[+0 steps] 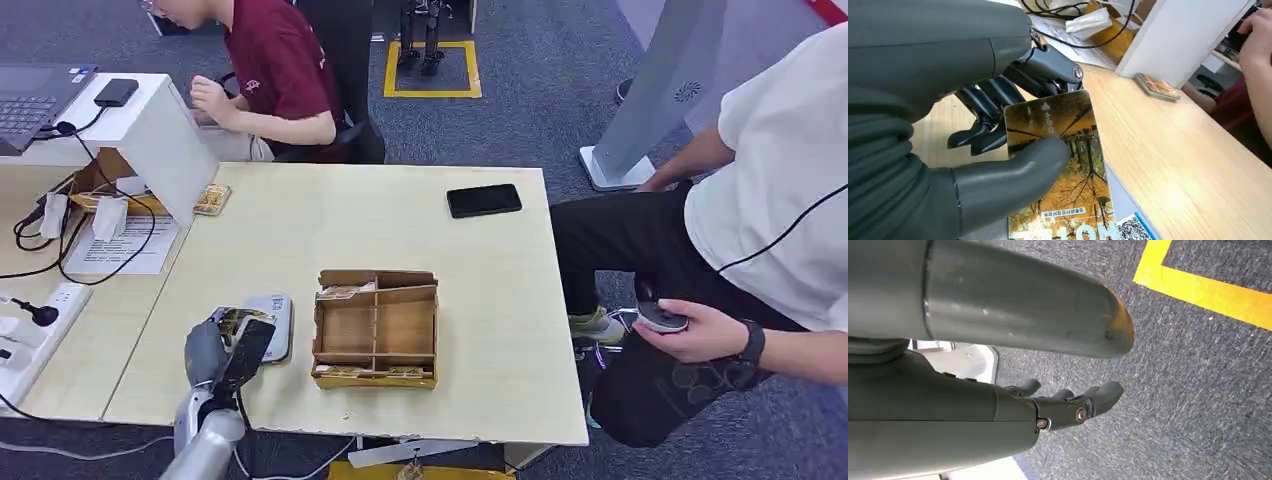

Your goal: Pass the card to the sensor for recognition and then transmit it.

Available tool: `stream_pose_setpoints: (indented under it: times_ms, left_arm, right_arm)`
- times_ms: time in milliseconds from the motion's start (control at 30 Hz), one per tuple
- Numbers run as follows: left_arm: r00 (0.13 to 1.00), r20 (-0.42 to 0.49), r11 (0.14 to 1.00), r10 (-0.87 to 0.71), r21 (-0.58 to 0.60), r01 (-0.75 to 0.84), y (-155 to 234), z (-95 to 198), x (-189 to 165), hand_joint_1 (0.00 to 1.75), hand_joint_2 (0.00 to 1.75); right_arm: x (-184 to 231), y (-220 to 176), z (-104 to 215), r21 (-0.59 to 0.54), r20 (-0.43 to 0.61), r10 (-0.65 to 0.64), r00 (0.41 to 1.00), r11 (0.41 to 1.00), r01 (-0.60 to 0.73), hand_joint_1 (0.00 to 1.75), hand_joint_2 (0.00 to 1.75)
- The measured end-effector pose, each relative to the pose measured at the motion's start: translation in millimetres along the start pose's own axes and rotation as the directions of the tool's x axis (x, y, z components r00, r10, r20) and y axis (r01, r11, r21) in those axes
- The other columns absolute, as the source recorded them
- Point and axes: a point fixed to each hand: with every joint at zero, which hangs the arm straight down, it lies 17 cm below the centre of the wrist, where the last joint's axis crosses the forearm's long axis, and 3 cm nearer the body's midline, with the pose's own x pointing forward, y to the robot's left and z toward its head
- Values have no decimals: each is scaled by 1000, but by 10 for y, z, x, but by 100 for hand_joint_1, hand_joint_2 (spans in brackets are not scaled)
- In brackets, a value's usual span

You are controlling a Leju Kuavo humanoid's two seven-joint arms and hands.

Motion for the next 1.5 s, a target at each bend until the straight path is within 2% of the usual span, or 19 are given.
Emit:
stream_pose_setpoints:
  times_ms: [200, 267, 333, 400, 467, 533, 633, 967, 1100, 1233, 1333, 1367, 1433, 1500]
  left_arm:
    - [998, 20, 999, 52, -8, -52, -34, 2, 44, 175, 175]
    - [986, 31, 986, 162, -39, -161, -109, 38, 116, 175, 175]
    - [943, 11, 942, 332, -54, -331, -144, 69, 220, 175, 175]
    - [901, -3, 900, 433, -57, -433, -146, 92, 309, 175, 175]
    - [838, -10, 838, 545, -31, -545, -73, 82, 400, 175, 175]
    - [780, 20, 780, 626, 14, -626, 95, 28, 515, 175, 175]
    - [754, 83, 753, 652, 40, -656, 307, -54, 696, 175, 175]
    - [685, 246, 666, 686, 168, -727, 997, -234, 958, 175, 175]
    - [716, 321, 667, 620, 266, -696, 1341, -322, 1004, 175, 175]
    - [825, 404, 736, 396, 398, -548, 1702, -378, 1162, 175, 175]
    - [851, 433, 765, 297, 426, -484, 1801, -427, 1264, 175, 175]
    - [863, 458, 791, 211, 438, -426, 1817, -407, 1355, 175, 175]
    - [856, 514, 855, -65, 471, -218, 1790, -376, 1634, 175, 175]
    - [767, 533, 860, -358, 509, 48, 1649, -385, 1856, 175, 175]
  right_arm:
    - [3, 3, 0, 1, 2, 6, 1000, 1000, -6, 0, 0]
    - [4, 2, 0, 1, 2, 8, 1000, 1000, -8, 0, 0]
    - [7, 1, 0, 0, 4, 9, 1000, 1000, -9, 0, 0]
    - [7, -1, 0, -1, 4, 10, 1000, 1000, -10, 0, 0]
    - [6, -10, -1, -7, 4, 13, 1000, 1000, -13, 0, 0]
    - [6, -21, -3, -13, 5, 14, 1000, 1000, -14, 0, 0]
    - [8, -21, -3, -14, 5, 15, 1000, 1000, -15, 0, 0]
    - [16, -20, -3, -13, 8, 24, 1000, 1000, -23, 0, 0]
    - [33, -12, -2, -9, 14, 41, 999, 999, -41, 0, 0]
    - [61, 9, 1, 2, 25, 66, 998, 998, -66, 0, 0]
    - [76, 17, 2, 6, 30, 77, 997, 997, -77, 0, 0]
    - [82, 26, 3, 10, 34, 84, 996, 996, -84, 0, 0]
    - [106, 33, 5, 12, 45, 99, 994, 995, -100, 0, 0]
    - [141, 41, 6, 19, 57, 114, 992, 993, -115, 0, 0]
